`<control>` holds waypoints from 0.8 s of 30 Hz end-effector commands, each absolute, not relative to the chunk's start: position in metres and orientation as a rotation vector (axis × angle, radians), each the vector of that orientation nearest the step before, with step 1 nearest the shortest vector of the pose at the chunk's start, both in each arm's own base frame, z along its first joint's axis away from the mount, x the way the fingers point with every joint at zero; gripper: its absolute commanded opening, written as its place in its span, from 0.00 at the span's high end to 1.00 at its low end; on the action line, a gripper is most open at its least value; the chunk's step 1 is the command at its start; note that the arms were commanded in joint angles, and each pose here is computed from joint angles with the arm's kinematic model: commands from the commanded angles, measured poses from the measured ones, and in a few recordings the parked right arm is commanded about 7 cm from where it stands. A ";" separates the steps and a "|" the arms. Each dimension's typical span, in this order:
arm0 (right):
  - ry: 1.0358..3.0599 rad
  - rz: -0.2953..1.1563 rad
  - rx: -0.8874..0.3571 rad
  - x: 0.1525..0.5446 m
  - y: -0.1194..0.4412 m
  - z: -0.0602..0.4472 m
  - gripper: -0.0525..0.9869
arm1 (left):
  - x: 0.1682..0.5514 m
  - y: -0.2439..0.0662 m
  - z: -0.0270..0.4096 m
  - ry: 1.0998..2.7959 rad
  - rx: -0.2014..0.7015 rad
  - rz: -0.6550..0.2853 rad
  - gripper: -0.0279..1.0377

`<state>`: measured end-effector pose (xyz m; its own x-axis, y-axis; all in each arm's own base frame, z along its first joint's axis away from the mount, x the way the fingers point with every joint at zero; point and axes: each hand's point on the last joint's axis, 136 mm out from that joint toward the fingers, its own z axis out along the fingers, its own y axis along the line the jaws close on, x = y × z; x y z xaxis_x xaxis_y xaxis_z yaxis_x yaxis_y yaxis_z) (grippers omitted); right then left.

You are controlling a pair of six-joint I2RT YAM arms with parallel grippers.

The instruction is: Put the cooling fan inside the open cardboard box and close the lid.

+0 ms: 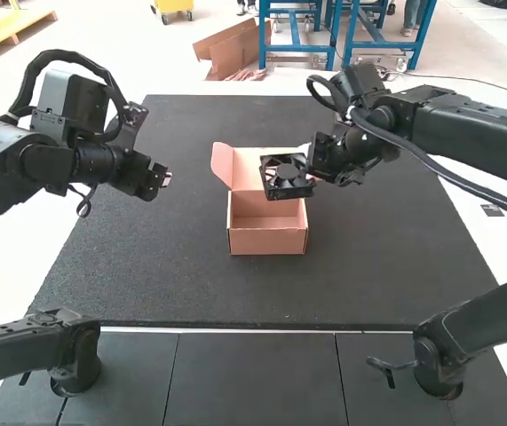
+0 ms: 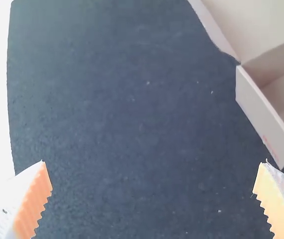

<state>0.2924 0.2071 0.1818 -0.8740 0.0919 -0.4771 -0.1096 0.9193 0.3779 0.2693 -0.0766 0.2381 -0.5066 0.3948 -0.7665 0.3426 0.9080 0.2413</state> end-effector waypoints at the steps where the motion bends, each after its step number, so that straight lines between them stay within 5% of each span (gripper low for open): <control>1: 2.553 0.618 0.077 0.301 0.225 0.196 0.97 | 0.268 -0.079 0.243 2.120 0.532 0.061 0.07; 13: 2.676 0.761 0.205 0.303 0.279 0.167 0.97 | 0.269 -0.080 0.241 2.115 0.532 0.061 0.07; 24: 2.558 0.523 0.283 0.325 0.263 0.139 0.97 | 0.268 -0.078 0.238 2.127 0.531 0.065 0.07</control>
